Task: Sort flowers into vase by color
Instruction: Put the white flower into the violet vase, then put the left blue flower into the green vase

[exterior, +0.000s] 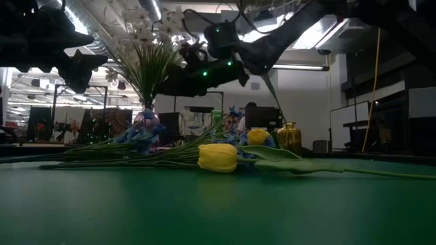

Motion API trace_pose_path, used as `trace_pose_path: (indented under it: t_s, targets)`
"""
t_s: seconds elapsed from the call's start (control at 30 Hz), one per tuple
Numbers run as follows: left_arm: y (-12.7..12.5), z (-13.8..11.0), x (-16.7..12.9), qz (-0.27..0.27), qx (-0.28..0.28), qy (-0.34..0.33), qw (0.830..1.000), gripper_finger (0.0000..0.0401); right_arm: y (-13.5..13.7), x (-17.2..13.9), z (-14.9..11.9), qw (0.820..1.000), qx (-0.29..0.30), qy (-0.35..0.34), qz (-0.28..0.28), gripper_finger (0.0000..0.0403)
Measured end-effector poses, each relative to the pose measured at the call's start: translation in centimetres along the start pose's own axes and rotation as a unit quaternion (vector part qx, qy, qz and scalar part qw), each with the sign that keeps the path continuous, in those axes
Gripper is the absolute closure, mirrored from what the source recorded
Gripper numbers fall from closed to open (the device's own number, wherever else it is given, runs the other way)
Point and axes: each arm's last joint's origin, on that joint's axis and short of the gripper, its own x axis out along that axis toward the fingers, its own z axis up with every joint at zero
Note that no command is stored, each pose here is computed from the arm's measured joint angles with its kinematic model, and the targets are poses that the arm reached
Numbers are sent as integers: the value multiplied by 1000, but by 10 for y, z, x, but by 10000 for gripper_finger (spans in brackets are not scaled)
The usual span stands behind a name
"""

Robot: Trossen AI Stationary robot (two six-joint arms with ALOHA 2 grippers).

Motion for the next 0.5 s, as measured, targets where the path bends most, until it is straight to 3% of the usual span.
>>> trace_pose_path:
  t_s: [0.17, 0.5]
  targets:
    - [0, 0, 0, 0, -2, 0, 1000, 207, 1, -1, 1, 1000, 0, -1, 27, 191]
    - [0, 0, 0, 0, -4, 0, 1000, 207, 3, -3, 6, 1000, 5, -3, 27, 198]
